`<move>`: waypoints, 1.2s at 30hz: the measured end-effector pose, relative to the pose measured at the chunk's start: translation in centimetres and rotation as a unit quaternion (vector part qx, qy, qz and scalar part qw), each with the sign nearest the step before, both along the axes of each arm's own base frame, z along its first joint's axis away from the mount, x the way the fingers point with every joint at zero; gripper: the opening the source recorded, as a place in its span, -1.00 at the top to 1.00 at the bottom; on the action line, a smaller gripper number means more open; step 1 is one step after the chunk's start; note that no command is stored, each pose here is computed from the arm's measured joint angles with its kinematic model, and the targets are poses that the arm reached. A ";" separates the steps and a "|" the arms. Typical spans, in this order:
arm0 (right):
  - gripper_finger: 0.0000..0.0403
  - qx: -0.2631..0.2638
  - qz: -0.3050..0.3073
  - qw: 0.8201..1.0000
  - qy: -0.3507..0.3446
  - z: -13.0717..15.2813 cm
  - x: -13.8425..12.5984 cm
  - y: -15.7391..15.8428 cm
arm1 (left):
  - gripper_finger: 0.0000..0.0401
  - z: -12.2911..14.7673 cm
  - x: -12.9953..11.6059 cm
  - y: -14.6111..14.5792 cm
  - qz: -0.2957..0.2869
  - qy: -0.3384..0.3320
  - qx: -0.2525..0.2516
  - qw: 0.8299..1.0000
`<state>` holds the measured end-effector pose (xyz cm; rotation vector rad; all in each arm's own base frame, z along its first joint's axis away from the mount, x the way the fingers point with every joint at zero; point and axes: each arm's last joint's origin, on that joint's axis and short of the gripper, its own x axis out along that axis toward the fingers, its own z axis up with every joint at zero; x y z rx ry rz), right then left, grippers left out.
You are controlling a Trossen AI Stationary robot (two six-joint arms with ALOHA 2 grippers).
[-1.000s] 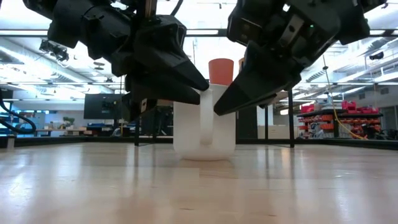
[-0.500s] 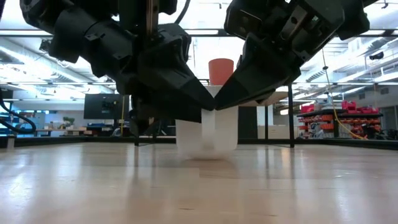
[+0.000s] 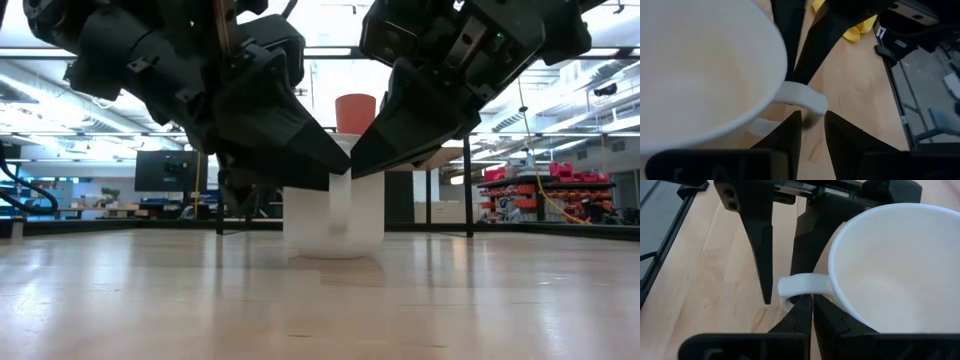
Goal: Stack small to large cups/mugs on shelf
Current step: Put the white mug on the shelf
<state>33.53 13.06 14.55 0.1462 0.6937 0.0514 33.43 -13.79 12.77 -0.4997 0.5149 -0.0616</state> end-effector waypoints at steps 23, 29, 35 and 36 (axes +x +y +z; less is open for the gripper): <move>0.89 -0.001 0.002 1.000 -0.002 0.0 0.0 -0.1 | 0.55 0.1 -0.7 -1.3 0.039 -0.030 0.099 0.994; 0.89 -0.002 0.000 1.000 -0.002 0.0 0.1 -0.2 | 0.60 0.1 -0.7 -1.3 0.044 -0.030 0.102 0.993; 0.89 -0.002 0.000 1.000 -0.002 0.0 0.1 -0.2 | 0.66 0.1 -0.7 -1.3 0.043 -0.031 0.106 0.993; 0.89 -0.002 0.001 1.000 -0.002 0.0 0.1 -0.2 | 0.67 0.1 -0.7 -1.3 0.041 -0.031 0.109 0.993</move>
